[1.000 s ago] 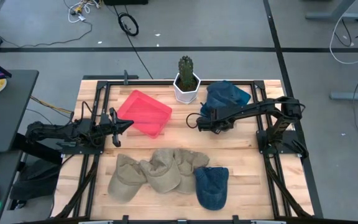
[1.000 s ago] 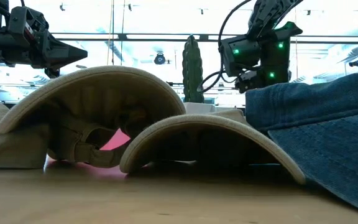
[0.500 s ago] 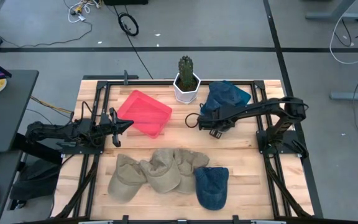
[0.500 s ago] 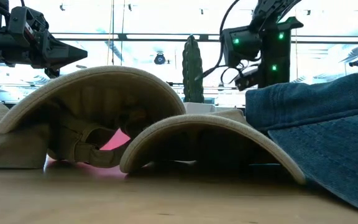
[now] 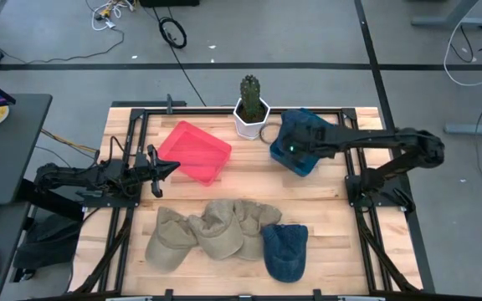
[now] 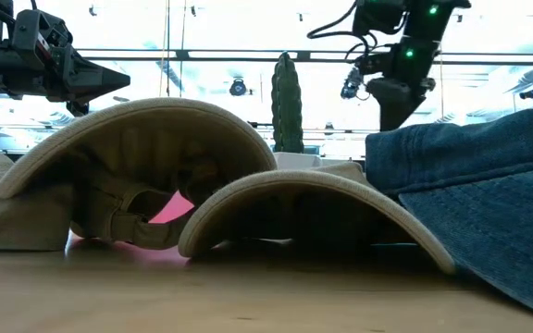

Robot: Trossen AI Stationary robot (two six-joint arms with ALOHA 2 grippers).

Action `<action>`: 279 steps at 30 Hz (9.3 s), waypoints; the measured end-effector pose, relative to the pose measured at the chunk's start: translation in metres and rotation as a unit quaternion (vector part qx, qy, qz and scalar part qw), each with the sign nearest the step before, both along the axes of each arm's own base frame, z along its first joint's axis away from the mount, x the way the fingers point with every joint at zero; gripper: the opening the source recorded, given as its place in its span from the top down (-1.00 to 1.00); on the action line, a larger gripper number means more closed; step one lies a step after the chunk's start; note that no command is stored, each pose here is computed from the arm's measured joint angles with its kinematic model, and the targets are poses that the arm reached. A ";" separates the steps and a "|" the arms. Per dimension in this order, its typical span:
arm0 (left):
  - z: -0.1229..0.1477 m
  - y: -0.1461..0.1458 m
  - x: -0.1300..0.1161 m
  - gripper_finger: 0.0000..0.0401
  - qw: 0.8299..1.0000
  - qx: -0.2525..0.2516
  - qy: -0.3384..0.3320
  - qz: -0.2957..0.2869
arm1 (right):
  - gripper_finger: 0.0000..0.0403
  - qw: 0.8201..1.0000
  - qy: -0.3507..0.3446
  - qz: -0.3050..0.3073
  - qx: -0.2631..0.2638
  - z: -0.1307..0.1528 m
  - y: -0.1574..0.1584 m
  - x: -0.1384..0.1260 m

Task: Pick & Place hat
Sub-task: Put the right blue cap into the blue bin, then put the blue cap into the blue bin

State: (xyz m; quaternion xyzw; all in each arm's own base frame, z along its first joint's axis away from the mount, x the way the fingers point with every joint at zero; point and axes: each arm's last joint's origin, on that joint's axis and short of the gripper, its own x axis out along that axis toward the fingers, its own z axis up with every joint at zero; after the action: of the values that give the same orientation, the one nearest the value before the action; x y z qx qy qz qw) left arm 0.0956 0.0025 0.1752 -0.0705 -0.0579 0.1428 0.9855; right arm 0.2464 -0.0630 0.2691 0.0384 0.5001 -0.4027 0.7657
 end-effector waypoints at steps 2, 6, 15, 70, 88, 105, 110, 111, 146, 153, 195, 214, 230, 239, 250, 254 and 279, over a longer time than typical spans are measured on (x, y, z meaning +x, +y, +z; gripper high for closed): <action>0.000 0.000 0.000 0.97 1.000 0.000 0.000 0.000 | 0.02 1.000 -0.020 0.004 -0.003 0.002 -0.011 0.003; 0.000 0.000 0.000 0.97 1.000 0.000 0.000 0.000 | 0.07 0.997 -0.063 0.003 0.034 0.004 -0.037 0.003; 0.000 0.000 0.000 0.97 1.000 0.000 0.000 0.000 | 0.08 0.989 -0.128 -0.047 0.061 0.006 -0.097 -0.016; 0.000 0.000 0.000 0.97 1.000 0.000 0.000 0.000 | 0.96 0.971 0.022 -0.143 0.188 -0.063 -0.138 -0.030; 0.000 0.000 0.000 0.97 1.000 0.000 0.000 0.000 | 0.92 0.967 0.035 -0.146 0.208 -0.081 -0.143 -0.024; 0.000 0.000 0.000 0.97 1.000 0.000 0.000 0.000 | 0.89 0.971 0.066 -0.120 0.196 -0.096 -0.150 -0.020; 0.000 0.000 0.000 0.97 1.000 0.000 0.000 0.000 | 0.74 0.972 0.071 -0.109 0.195 -0.096 -0.151 -0.020; 0.000 0.000 0.000 0.97 1.000 0.000 0.000 0.000 | 0.69 0.972 0.071 -0.109 0.195 -0.096 -0.150 -0.020; 0.000 0.000 0.000 0.97 1.000 0.000 0.000 0.000 | 0.08 0.944 -0.142 -0.231 0.186 -0.013 -0.122 -0.046; 0.000 0.000 0.000 0.97 1.000 0.000 0.000 0.000 | 0.08 0.920 -0.179 -0.239 0.255 -0.011 -0.117 -0.045; 0.000 0.000 0.000 0.97 1.000 0.000 0.000 0.000 | 0.08 0.915 -0.227 0.119 0.312 0.035 0.076 0.006; 0.000 0.000 0.000 0.97 1.000 0.000 0.000 0.000 | 0.08 0.937 -0.196 0.129 0.259 0.028 0.157 -0.018; 0.000 0.000 0.000 0.97 1.000 0.000 0.000 0.000 | 0.08 0.936 -0.173 0.161 0.261 0.031 0.201 -0.005; 0.000 0.000 0.000 0.97 1.000 0.000 0.000 0.000 | 0.08 0.942 -0.139 0.196 0.235 0.044 0.235 0.009; 0.000 0.000 0.000 0.97 1.000 0.000 0.000 0.000 | 0.08 0.940 -0.078 0.227 0.242 0.013 0.275 0.011; 0.000 0.000 0.000 0.97 1.000 0.000 0.000 0.000 | 0.08 0.935 -0.083 0.239 0.247 0.002 0.289 0.015; 0.000 0.000 0.000 0.97 1.000 0.000 0.000 0.000 | 0.08 0.938 -0.059 0.227 0.255 -0.067 0.299 0.012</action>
State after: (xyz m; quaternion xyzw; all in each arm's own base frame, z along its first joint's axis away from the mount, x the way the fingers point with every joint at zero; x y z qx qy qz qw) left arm 0.0956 0.0025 0.1752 -0.0707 -0.0579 0.1428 0.9855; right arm 0.2580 0.2359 0.2022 0.1418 0.5352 -0.0738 0.8294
